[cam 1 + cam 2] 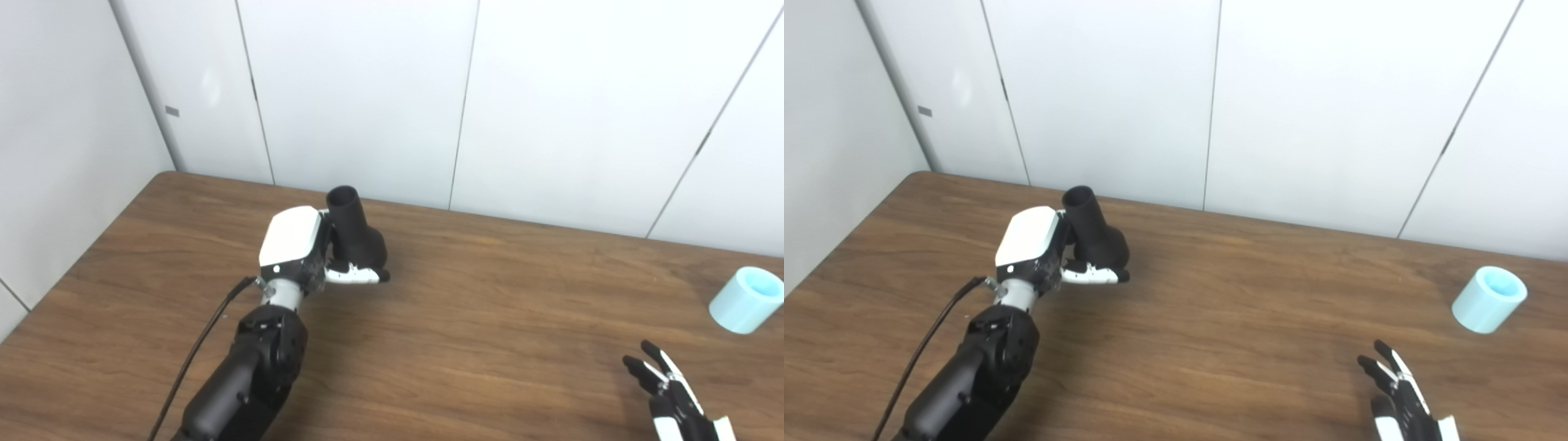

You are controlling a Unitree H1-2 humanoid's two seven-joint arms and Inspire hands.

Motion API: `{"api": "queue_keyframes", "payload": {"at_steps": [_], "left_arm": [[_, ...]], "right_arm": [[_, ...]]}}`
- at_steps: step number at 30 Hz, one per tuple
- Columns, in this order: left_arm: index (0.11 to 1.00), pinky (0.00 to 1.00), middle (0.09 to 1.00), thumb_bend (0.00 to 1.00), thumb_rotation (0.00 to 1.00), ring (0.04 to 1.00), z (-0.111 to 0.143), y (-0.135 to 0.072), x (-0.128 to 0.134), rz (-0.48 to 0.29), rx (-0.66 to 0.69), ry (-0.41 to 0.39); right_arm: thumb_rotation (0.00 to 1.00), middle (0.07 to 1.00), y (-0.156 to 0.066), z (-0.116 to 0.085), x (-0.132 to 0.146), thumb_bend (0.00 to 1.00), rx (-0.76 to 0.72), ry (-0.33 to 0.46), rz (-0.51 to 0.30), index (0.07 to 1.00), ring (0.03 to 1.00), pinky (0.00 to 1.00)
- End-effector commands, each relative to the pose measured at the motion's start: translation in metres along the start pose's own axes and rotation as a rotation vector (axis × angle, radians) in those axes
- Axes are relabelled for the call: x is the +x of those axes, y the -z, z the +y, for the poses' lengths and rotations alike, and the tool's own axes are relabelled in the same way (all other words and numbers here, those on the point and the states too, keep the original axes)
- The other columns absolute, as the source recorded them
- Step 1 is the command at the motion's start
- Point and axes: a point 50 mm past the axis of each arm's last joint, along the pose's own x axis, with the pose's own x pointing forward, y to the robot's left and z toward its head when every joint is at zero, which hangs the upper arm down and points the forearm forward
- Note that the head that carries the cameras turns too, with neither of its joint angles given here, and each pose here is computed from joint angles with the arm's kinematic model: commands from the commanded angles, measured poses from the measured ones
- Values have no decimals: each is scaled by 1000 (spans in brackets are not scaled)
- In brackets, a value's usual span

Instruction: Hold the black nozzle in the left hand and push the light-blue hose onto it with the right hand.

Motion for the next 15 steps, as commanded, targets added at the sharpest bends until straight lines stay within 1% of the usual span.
{"api": "queue_keyframes", "payload": {"at_steps": [1,2,4,6,10,12,15], "left_arm": [[487,505,482,525,0,580,9,-18,-2,-89,-36,-42],[481,552,494,524,0,606,7,-20,-5,-98,-51,-33],[474,612,507,523,0,643,2,-21,-10,-115,-91,-4],[480,633,498,524,0,642,-4,-24,-16,-129,-109,16],[505,797,442,523,0,597,-19,-29,-30,-207,-96,54],[505,820,428,522,0,581,-26,-32,-38,-250,-82,73],[501,814,437,524,0,582,-36,-37,-50,-304,-39,107]], "right_arm": [[983,826,18,29,-15,473,75,-5,83,886,839,815],[980,830,18,31,-14,475,78,-7,84,888,843,812],[991,832,16,35,-13,481,68,-12,87,891,848,817],[996,828,14,38,-12,490,62,-9,93,890,846,815],[998,825,11,44,-10,478,65,-1,96,889,845,847],[1000,819,9,46,-10,478,52,3,95,886,840,848],[1000,812,7,50,-9,477,45,10,96,883,837,860]]}}
